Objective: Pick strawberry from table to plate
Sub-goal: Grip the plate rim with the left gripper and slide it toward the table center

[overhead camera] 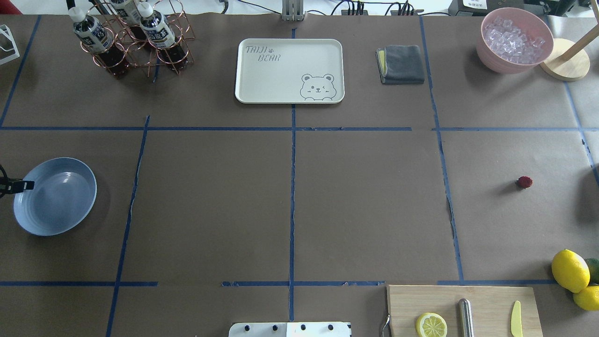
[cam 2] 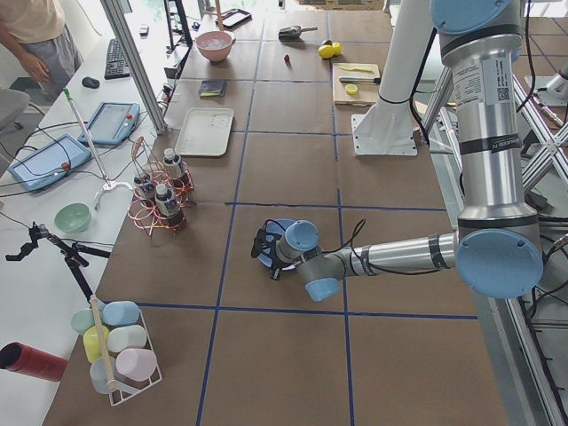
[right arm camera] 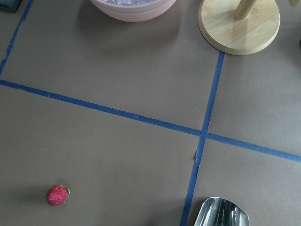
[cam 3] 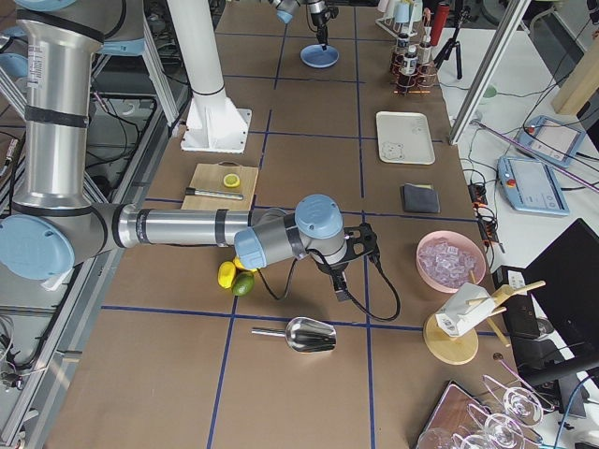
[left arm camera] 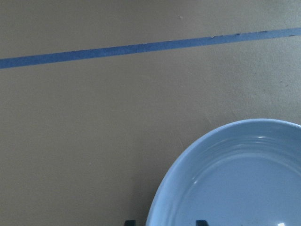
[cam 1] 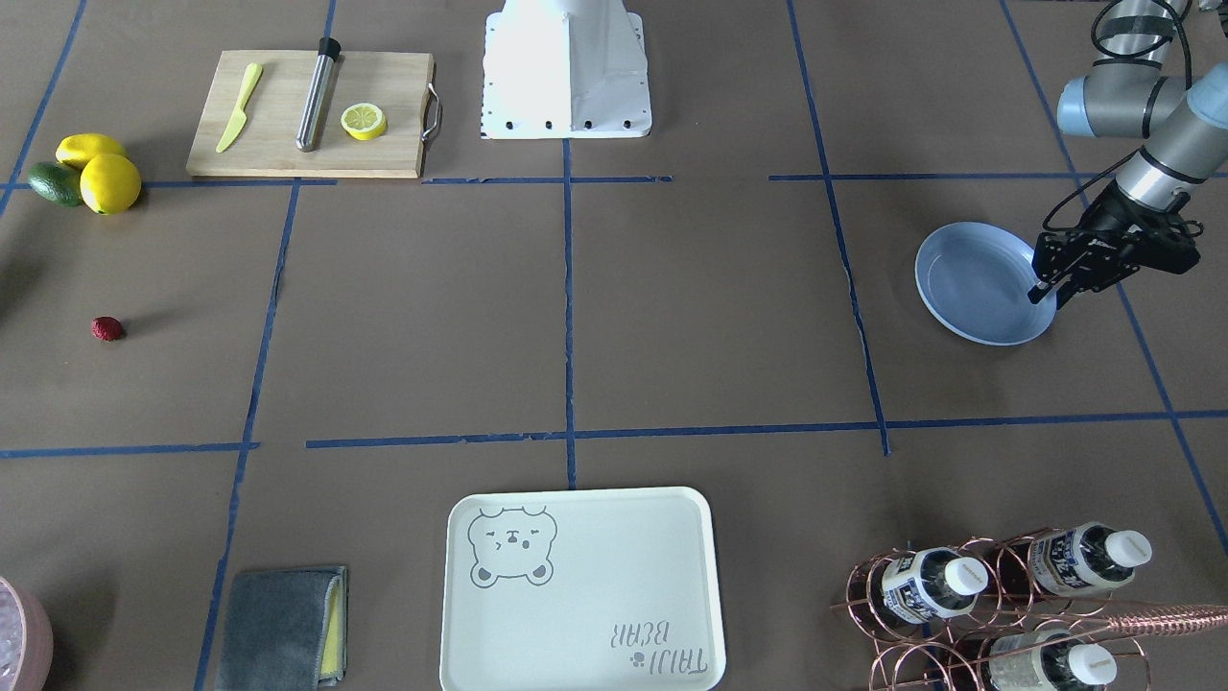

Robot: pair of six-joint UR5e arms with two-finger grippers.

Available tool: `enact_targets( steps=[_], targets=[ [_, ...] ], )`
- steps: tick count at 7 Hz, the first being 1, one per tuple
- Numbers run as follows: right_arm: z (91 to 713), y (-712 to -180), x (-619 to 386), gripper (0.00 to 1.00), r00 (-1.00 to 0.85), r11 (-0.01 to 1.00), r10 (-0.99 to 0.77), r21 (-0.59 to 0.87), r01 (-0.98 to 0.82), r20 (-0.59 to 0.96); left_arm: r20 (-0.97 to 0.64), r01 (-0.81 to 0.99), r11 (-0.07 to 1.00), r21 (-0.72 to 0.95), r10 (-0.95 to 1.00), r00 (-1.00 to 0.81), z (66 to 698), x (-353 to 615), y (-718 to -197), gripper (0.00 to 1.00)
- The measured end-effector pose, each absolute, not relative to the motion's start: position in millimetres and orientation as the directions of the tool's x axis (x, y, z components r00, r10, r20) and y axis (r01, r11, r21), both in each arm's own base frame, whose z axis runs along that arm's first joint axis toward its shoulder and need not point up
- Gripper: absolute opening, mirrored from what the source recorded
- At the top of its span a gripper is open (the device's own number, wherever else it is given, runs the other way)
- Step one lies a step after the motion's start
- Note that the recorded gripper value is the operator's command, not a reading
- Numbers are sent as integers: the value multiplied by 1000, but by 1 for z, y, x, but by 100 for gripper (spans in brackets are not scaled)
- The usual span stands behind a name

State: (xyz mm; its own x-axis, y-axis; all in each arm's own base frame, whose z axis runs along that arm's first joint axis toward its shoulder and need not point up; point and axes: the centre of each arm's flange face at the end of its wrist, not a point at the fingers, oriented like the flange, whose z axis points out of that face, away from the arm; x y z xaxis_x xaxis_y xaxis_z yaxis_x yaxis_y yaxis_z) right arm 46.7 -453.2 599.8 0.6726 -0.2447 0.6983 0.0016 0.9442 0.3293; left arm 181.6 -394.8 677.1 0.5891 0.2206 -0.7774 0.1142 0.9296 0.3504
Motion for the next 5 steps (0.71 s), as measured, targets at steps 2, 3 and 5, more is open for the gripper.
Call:
enact_targets(
  steps=[2, 3, 5],
  targets=[
    [600, -453, 47, 100, 672, 944, -245, 329, 2, 699, -791, 106, 924, 368, 251, 558, 651, 187, -396, 0],
    [599, -453, 47, 100, 671, 944, -246, 330, 2, 699, -809, 88, 924, 373, 277, 519, 614, 194, -399, 0],
    [598, -454, 46, 100, 670, 941, -255, 338, 6, 697, -825, 78, 928, 364, 283, 489, 507, 223, -435, 0]
  ],
)
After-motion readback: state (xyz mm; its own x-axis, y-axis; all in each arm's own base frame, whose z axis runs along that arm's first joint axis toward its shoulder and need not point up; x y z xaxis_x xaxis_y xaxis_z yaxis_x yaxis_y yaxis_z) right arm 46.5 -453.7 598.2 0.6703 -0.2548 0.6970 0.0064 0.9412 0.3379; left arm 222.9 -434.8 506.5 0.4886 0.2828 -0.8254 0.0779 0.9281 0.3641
